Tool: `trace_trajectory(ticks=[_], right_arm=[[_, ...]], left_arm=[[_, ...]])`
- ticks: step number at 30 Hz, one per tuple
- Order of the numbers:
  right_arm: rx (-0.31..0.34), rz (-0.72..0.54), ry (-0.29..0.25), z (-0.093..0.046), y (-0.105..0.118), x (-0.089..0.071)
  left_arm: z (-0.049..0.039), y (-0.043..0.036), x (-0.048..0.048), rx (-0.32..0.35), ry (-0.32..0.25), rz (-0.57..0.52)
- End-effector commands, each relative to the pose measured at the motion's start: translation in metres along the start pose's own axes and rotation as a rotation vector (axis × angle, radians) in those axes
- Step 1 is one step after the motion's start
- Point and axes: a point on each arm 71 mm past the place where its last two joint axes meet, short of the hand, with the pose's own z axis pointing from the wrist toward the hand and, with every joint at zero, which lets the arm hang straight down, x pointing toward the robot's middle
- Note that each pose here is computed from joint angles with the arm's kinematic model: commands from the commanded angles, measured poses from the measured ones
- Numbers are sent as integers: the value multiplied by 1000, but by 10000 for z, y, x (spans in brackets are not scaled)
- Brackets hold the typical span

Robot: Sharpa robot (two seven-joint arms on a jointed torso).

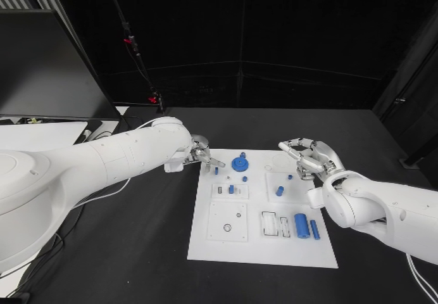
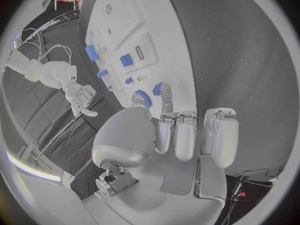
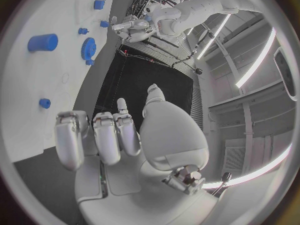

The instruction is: Assemble the parts on the task board

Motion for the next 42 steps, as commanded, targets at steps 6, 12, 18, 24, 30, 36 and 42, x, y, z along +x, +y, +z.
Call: trace_trajectory(ticks=[6,12,18,24,30,36,42], right_arm=[[-4,3,2,1,14,4],[-3,3,3,0,15,8],[-4,4,4,0,20,18],[-5,5,4,-3,23,22],[-5,5,4,-5,25,25],[-5,5,5,-5,28,29],[-5,5,5,-4,28,31]], left_arm=[[7,3,-7,-4,5,3],[21,-2,-17,-11,-4,2],[37,-5,-11,-26,2,8],[53,-16,7,-35,9,11],[68,-17,25,-49,15,13],[77,-15,39,-58,21,16],[91,-42,51,-54,20,17]])
